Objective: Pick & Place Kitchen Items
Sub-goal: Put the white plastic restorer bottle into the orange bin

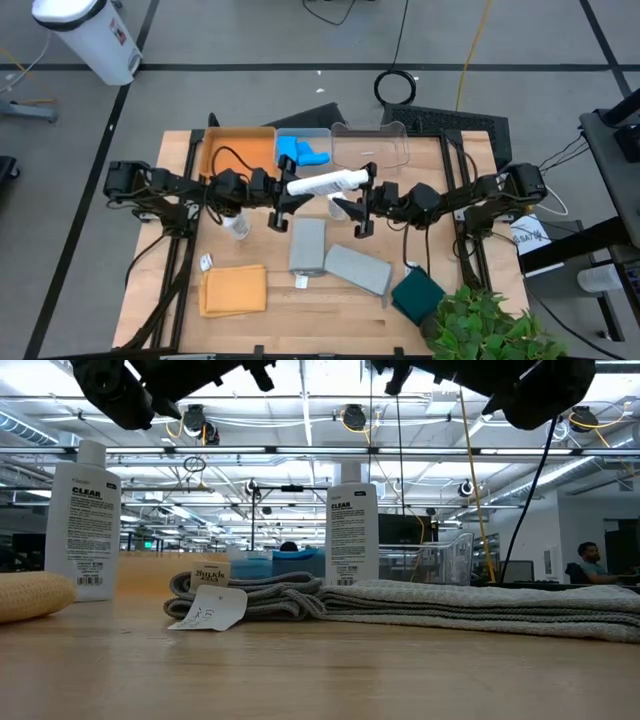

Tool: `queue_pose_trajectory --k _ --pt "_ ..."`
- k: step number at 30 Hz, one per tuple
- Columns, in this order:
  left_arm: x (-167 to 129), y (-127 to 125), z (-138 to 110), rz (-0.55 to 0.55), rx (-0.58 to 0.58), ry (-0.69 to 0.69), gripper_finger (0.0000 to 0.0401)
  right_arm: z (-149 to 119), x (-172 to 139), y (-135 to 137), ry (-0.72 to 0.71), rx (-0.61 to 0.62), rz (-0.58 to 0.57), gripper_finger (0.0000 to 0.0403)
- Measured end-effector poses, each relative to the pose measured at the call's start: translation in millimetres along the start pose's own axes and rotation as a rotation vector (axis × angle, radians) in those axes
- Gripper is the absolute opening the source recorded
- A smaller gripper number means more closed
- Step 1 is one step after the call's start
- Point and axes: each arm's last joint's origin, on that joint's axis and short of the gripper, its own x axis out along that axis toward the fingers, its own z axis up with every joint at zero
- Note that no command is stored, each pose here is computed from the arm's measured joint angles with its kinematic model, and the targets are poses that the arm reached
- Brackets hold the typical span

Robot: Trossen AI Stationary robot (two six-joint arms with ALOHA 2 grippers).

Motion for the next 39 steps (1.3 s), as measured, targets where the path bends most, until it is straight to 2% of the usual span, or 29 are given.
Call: queue_pose_trajectory --k 14,18,23,25,27,30,33,39 --pt "0 0 -4 0.020 0.016 0.039 0.0126 13 28 -6 -0.010 -0.040 -0.012 0.0166" --pt "0 0 -5 0.025 0.019 0.050 0.0126 12 28 -7 0.009 -0.045 -0.015 0.0141" --pt "0 1 -6 0.059 0.007 0.071 0.0126 11 28 -7 0.019 -0.040 -0.010 0.0087" --pt "0 1 -8 0.074 -0.008 0.092 0.0141 11 28 -6 0.019 -0.039 0.012 0.0069" --pt "-1 2 -11 0.089 -0.041 0.123 0.0173 9 28 -6 0.032 -0.042 0.017 0.0063" --pt "-3 1 -23 0.102 -0.136 0.228 0.0223 3 27 -5 0.096 -0.029 0.038 0.0063" --pt "-5 -2 -31 0.064 -0.232 0.324 0.0262 6 26 -4 0.175 0.006 0.048 0.0063" --pt "-16 -7 -46 -0.008 -0.341 0.590 0.0304 -1 14 7 0.473 0.047 0.082 0.0062"
